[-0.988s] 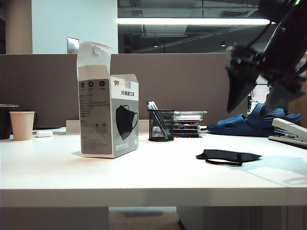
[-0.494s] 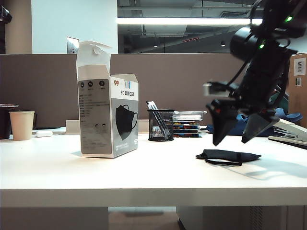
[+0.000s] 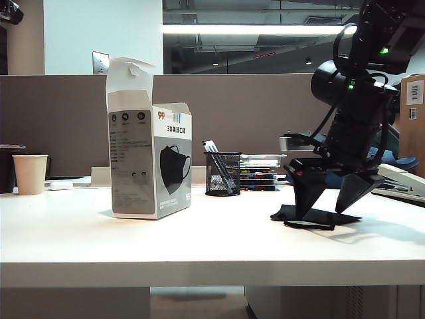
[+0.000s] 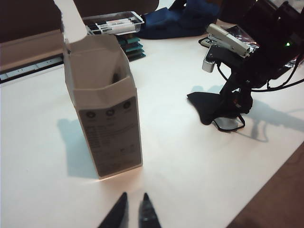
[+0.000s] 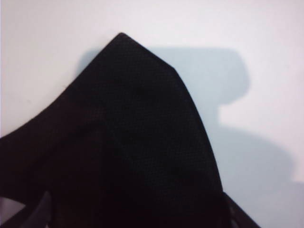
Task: Put the mask into the mask box.
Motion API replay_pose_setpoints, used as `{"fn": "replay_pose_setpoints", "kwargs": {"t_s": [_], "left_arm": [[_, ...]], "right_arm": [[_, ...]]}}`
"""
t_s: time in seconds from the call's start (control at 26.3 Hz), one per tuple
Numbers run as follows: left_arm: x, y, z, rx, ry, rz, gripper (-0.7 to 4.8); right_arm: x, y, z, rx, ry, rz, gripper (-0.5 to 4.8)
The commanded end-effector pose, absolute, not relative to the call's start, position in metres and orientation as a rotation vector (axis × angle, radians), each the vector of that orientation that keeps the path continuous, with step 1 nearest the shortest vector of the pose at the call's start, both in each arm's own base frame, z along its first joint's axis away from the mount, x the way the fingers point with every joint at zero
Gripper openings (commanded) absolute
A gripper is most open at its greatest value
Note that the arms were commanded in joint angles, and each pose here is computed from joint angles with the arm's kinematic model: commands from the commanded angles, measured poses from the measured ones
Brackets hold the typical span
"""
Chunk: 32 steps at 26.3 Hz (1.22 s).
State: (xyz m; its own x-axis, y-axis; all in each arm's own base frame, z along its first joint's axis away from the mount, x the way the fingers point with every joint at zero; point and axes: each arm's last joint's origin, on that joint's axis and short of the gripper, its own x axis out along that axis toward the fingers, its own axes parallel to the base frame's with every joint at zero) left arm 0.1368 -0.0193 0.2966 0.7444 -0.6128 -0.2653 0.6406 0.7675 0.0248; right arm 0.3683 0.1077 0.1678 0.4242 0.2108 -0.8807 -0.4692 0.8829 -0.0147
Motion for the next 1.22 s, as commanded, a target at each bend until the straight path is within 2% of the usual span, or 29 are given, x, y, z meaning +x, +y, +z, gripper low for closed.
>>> {"fn": "replay_pose_setpoints", "kwargs": {"t_s": [0.04, 0.11, 0.19, 0.27, 0.34, 0.46, 0.57, 0.65, 0.68, 0.72, 0.76, 0.8, 0.84, 0.99, 1.22], "left_arm": [[0.137, -0.019, 0.306, 0.142, 0.168, -0.689, 0.3], [0.138, -0.019, 0.308, 0.149, 0.148, -0.687, 0.3], [0.138, -0.019, 0.309, 0.151, 0.134, -0.685, 0.3], [0.138, -0.019, 0.31, 0.151, 0.128, -0.685, 0.3], [0.138, -0.019, 0.31, 0.151, 0.129, -0.685, 0.3], [0.138, -0.019, 0.31, 0.15, 0.13, -0.685, 0.3], [0.139, -0.019, 0.31, 0.156, 0.124, -0.679, 0.3], [0.142, -0.019, 0.312, 0.174, 0.102, -0.656, 0.33], [0.143, -0.019, 0.313, 0.178, 0.091, -0.647, 0.56], [0.148, -0.019, 0.315, 0.184, 0.064, -0.638, 1.81], [0.151, -0.019, 0.316, 0.185, 0.05, -0.636, 2.58], [0.154, -0.019, 0.316, 0.184, 0.044, -0.636, 3.01], [0.156, -0.019, 0.316, 0.185, 0.041, -0.635, 3.14], [0.176, -0.019, 0.309, 0.182, 0.059, -0.621, 3.14], [0.203, -0.021, 0.305, 0.198, 0.004, -0.623, 3.14]], "right_arm": [[0.369, 0.108, 0.158, -0.295, 1.086, 0.415, 4.44], [0.37, 0.108, 0.155, -0.298, 1.091, 0.41, 3.93], [0.37, 0.108, 0.154, -0.298, 1.093, 0.41, 2.95], [0.37, 0.108, 0.154, -0.298, 1.09, 0.41, 1.65], [0.37, 0.108, 0.155, -0.298, 1.085, 0.41, 0.85], [0.371, 0.108, 0.156, -0.297, 1.076, 0.41, 0.77], [0.372, 0.109, 0.158, -0.294, 1.064, 0.412, 0.18], [0.372, 0.109, 0.165, -0.279, 1.034, 0.433, -0.01], [0.372, 0.109, 0.17, -0.271, 1.014, 0.442, -0.01], [0.371, 0.111, 0.178, -0.252, 0.972, 0.471, -0.01], [0.371, 0.111, 0.185, -0.238, 0.94, 0.494, -0.01], [0.371, 0.112, 0.19, -0.228, 0.913, 0.508, -0.01], [0.371, 0.112, 0.197, -0.217, 0.877, 0.521, -0.01], [0.368, 0.113, 0.231, -0.171, 0.709, 0.565, -0.01], [0.368, 0.117, 0.256, -0.021, 0.583, 0.629, -0.01]]}}
